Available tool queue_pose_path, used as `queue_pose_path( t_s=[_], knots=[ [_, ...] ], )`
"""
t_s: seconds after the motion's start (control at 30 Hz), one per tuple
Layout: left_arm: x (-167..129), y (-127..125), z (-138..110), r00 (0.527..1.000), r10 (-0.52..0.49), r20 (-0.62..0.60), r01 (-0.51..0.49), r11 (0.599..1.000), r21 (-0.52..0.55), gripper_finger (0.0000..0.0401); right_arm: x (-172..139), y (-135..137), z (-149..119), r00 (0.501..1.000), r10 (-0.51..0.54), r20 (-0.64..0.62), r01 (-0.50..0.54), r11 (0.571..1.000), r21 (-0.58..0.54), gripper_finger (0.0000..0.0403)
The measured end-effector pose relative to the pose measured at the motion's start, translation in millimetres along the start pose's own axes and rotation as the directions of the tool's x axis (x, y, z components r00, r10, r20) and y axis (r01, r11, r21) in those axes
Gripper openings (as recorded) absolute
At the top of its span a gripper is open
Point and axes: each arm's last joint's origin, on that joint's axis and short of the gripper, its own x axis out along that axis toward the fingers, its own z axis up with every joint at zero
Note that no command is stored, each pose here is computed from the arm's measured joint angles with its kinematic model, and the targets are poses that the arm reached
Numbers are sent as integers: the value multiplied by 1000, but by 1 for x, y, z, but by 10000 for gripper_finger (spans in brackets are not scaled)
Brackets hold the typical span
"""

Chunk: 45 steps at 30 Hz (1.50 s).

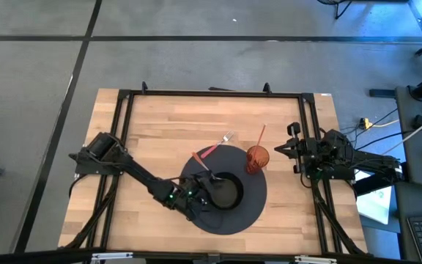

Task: Pick & Place Utensil
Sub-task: Put the orange spoon into the black bowl on the blue mat, then put the red fork into the black bowl on the blue mat

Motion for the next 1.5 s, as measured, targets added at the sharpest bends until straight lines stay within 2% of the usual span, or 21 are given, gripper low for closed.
queue_pose_path(
  t_s=[0.2, 0.43, 0.83, 0.97, 1.1, 1.2, 1.27, 1.3, 1.33, 1.4, 1.43, 1.5],
  knots=[
    [-3, 5, 3, 998, 1, 55, -4, 999, 53, 48, 0, 0, 0, 1000, 0, 0, 0, 1000, 0, 13],
    [-3, 5, 3, 999, 0, 52, -4, 997, 75, 80, 0, 0, 0, 1000, 0, 0, 0, 1000, 0, 13],
    [-4, 6, 2, 1000, 7, 20, -8, 998, 67, 94, 0, 0, 0, 1000, 0, 0, 0, 1000, 0, 13],
    [-5, 17, -8, 999, 25, -24, -28, 996, -89, 91, 0, 0, 0, 1000, 0, 0, 0, 1000, 0, 13],
    [-4, 37, -31, 998, 36, -47, -49, 955, -292, 83, 0, 0, 0, 1000, 0, 0, 0, 1000, 1, 13],
    [-3, 55, -61, 999, 36, -31, -47, 857, -514, 74, 0, 0, 0, 1000, 0, 0, 0, 1000, 1, 13],
    [-3, 63, -86, 998, 5, 68, 41, 754, -655, 65, 0, 0, 0, 1000, 0, -1, 0, 1000, 3, 13],
    [0, 64, -101, 988, -25, 152, 128, 684, -718, 60, 0, 0, 0, 1000, 1, -2, -1, 1000, 4, 13],
    [3, 65, -116, 966, -59, 251, 235, 598, -766, 55, 0, 0, 0, 1000, 1, -3, -1, 1000, 4, 13],
    [15, 65, -147, 896, -96, 434, 437, 369, -820, 41, 0, 0, 0, 1000, 1, -3, -1, 1000, 4, 13],
    [23, 61, -162, 863, -100, 494, 502, 260, -825, 33, 0, 0, 0, 1000, 1, -4, -1, 1000, 4, 13],
    [41, 44, -185, 825, -100, 556, 564, 97, -820, 15, 0, 0, 0, 1000, 1, -4, -1, 1000, 3, 13]
  ],
)
